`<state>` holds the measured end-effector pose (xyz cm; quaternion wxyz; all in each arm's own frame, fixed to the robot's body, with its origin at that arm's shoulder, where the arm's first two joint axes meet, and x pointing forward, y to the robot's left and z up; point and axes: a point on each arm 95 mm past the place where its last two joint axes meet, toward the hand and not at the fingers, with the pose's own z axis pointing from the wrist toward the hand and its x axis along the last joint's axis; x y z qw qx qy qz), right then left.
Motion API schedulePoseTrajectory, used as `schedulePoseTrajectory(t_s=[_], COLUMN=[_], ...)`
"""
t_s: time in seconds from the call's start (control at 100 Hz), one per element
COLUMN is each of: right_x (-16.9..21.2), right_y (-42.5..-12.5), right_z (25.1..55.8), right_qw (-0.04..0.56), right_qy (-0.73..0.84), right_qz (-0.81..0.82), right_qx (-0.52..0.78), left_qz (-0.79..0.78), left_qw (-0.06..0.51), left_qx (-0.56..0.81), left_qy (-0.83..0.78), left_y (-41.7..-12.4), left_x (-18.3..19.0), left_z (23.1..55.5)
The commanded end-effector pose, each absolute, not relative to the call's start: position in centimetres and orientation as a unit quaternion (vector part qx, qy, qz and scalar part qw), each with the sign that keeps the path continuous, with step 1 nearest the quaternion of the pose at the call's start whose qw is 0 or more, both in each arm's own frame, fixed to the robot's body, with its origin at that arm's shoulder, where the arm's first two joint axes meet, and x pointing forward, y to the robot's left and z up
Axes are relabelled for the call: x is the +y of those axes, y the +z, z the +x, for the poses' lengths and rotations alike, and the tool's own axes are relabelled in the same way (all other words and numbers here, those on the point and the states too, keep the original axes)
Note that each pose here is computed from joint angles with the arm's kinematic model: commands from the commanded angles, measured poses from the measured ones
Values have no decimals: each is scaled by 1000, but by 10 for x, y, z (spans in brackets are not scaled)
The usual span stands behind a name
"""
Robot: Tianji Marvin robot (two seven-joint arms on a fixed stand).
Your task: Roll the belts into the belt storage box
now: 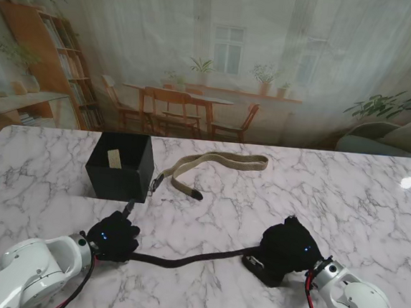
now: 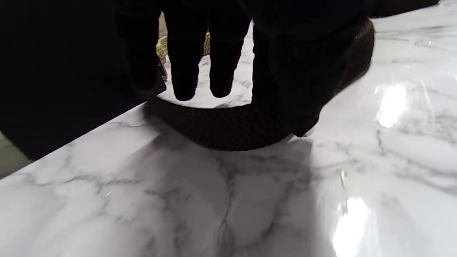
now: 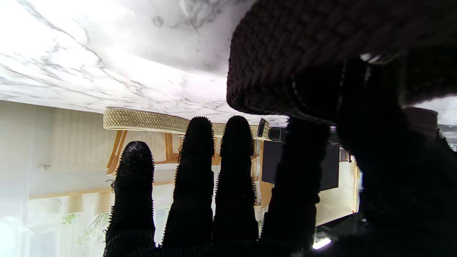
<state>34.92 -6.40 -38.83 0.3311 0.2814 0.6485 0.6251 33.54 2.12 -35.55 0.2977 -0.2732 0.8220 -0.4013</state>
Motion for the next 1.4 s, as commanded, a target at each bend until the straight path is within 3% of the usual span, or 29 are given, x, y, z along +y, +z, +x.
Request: schedulePoseTrajectory(t_s=[0.0, 0.88, 1.39], right_x=[-65, -68, -75], right_y=[-391, -397, -395], right_z=[347, 345, 344], right_qw=[333, 386, 362], right_qy=[624, 592, 573], right_qz=[285, 317, 306], right_qx=[647, 632, 669], left_qz=[-273, -301, -306], left_qw=[297, 342, 351], left_qx=[827, 834, 827], left_qy=[-391, -312, -316], left_y=[-359, -358, -358], left_x=[24, 73, 76], left_z=[332, 305, 306])
